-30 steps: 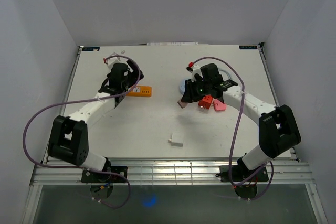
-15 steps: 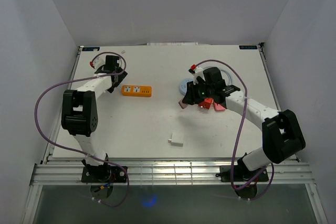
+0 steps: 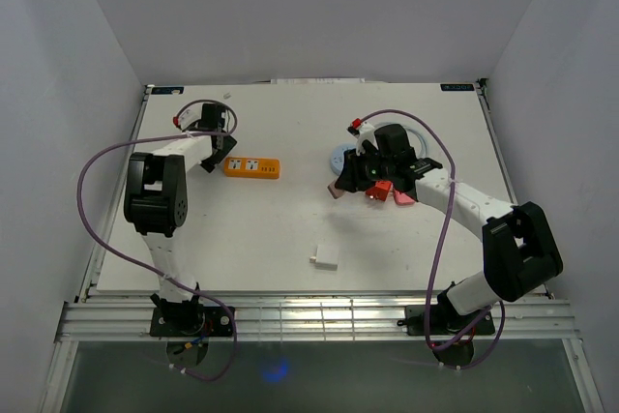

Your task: Insert the plug

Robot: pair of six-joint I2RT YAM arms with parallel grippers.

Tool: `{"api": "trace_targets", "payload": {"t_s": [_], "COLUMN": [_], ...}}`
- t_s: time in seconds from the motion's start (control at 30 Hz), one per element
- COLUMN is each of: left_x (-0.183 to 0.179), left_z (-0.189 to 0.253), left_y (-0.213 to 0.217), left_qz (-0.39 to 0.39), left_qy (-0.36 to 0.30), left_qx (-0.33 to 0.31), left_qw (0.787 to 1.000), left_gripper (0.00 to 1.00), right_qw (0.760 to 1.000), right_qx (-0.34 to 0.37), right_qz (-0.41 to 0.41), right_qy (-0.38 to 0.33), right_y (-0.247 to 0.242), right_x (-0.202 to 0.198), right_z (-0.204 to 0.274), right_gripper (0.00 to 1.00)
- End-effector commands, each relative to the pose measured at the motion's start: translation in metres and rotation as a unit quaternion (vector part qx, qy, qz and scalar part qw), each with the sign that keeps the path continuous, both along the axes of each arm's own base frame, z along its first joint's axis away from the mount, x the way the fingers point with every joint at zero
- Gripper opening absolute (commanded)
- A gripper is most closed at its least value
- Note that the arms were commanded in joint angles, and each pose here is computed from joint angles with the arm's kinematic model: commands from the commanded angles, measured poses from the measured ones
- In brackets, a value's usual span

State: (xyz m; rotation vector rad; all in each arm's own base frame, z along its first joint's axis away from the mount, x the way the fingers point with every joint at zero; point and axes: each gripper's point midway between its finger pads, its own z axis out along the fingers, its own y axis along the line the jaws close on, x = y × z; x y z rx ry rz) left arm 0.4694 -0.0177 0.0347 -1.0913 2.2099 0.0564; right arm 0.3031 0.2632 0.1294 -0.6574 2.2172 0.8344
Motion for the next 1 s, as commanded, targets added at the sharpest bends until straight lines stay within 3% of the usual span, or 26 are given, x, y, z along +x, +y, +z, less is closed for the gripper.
{"api": "trace_targets", "payload": {"t_s": [0.0, 0.1, 0.3, 0.53, 0.67, 0.87, 0.97], "left_x": [0.010, 0.010, 0.012, 0.009, 0.010, -0.012, -0.025], "left_z": [0.007, 0.000, 0.000, 0.004, 0.016, 0.030, 0.032], "left_y": [-0.008, -0.016, -0.051, -0.106, -0.154, -0.198, -0.211], "left_qz": [-0.014, -0.032, -0.101, -0.218, -0.334, -0.463, -0.496], "left_qy": [-0.009, -0.005, -0.017, -0.041, -0.081, -0.136, -0.141], "left_qx": [-0.013, -0.026, -0.033, -0.019, -0.013, -0.027, -0.038], "left_qw": [1.000, 0.999, 0.994, 0.975, 0.939, 0.875, 0.856], "left_gripper": [0.75, 0.66, 0.35, 0.19, 0.11, 0.15, 0.17], "right_qw": [1.000, 1.000, 0.999, 0.999, 0.999, 0.999, 0.999], "right_qx": [0.014, 0.014, 0.018, 0.011, 0.008, -0.001, -0.003], "right_qz": [0.000, -0.001, 0.003, -0.006, -0.008, -0.015, -0.012], "right_qy": [-0.027, -0.026, -0.029, -0.035, -0.044, -0.052, -0.052], "right_y": [0.002, 0.002, 0.004, 0.001, -0.001, -0.004, -0.003], "right_x": [0.004, 0.004, 0.004, 0.007, 0.008, 0.012, 0.012], "right_z": [0.012, 0.011, 0.010, 0.009, 0.010, 0.012, 0.011], "right_gripper": [0.08, 0.08, 0.08, 0.08, 0.08, 0.08, 0.08]}}
